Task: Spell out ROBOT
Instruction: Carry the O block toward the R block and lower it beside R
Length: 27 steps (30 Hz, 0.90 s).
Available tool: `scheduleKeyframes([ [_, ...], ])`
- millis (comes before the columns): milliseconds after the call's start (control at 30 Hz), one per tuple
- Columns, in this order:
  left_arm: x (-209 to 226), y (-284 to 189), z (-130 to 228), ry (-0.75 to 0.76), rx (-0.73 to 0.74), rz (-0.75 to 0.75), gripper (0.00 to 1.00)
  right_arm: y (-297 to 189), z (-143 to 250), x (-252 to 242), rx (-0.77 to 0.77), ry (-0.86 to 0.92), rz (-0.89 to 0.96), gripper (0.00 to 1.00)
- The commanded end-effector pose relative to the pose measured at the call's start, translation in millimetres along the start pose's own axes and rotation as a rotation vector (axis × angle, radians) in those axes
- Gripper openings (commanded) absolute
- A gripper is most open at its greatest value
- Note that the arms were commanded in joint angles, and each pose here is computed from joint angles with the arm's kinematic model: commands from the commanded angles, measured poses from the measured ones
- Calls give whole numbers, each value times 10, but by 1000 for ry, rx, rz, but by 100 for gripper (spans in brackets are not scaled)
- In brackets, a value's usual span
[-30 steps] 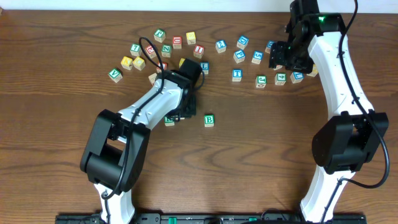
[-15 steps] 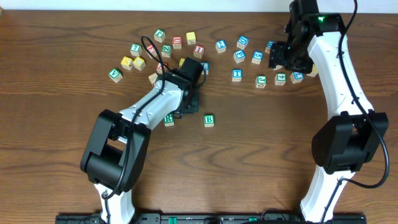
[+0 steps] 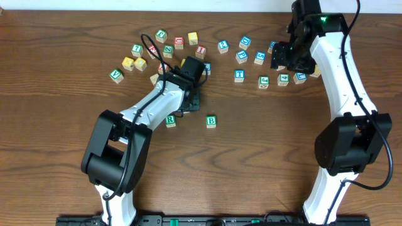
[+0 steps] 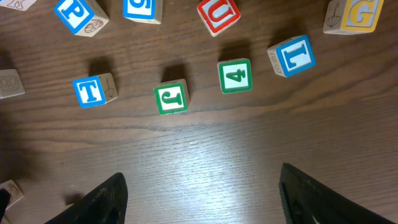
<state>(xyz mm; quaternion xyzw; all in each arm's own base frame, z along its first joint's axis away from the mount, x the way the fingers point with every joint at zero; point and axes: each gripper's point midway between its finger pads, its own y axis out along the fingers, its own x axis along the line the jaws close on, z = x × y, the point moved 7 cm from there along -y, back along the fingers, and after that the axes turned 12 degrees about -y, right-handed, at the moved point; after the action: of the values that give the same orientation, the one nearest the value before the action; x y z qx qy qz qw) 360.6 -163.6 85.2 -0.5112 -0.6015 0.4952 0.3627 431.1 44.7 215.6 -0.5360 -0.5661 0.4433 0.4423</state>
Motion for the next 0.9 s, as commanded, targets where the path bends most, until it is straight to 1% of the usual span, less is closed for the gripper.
scheduleKeyframes([
  [0, 49, 72, 7, 7, 5, -31, 39, -104, -25, 20, -31, -14, 4, 73],
  [133, 50, 72, 8, 11, 6, -31, 38, -104, -26, 20, -32, -13, 4, 73],
  [267, 55, 41, -11, 8, -1, -28, 33, -104, -25, 18, -31, -13, 4, 73],
  [600, 43, 40, -37, 106, -11, -20, 31, -104, -24, 20, -31, -14, 4, 73],
  [833, 42, 40, -37, 116, -12, -19, 33, -104, -24, 20, -30, -14, 4, 73],
  [867, 42, 40, -37, 116, -11, -19, 37, -104, -24, 20, -31, -14, 4, 73],
])
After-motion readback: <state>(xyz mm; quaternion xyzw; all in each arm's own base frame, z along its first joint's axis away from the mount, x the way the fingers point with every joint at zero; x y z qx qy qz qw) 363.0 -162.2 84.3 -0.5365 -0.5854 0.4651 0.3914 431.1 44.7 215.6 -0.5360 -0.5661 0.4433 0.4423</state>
